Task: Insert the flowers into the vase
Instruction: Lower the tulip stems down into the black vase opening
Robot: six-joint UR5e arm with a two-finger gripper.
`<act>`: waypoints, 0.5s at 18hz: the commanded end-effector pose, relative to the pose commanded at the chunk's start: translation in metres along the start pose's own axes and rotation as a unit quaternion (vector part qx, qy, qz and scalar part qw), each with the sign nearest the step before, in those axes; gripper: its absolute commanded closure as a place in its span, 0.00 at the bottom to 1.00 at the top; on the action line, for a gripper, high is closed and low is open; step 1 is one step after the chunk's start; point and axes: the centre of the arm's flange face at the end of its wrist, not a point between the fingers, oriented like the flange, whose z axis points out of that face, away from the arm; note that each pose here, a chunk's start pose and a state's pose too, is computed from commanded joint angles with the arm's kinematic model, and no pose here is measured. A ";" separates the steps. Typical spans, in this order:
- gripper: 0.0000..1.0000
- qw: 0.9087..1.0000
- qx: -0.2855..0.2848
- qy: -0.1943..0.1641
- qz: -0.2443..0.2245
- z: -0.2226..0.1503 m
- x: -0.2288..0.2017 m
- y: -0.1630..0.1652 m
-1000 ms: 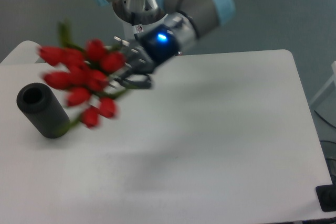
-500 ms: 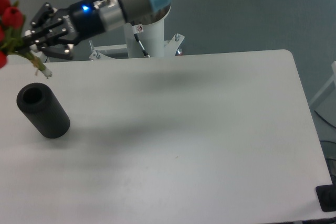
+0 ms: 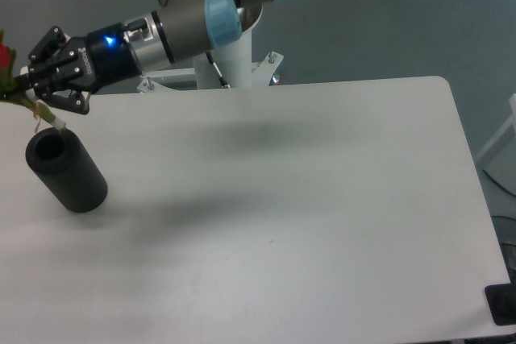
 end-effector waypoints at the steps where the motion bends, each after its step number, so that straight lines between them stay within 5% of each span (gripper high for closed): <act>1: 1.00 1.000 -0.001 0.004 0.005 0.004 0.001 0.001; 9: 1.00 1.000 -0.002 0.009 0.002 0.009 -0.005 0.026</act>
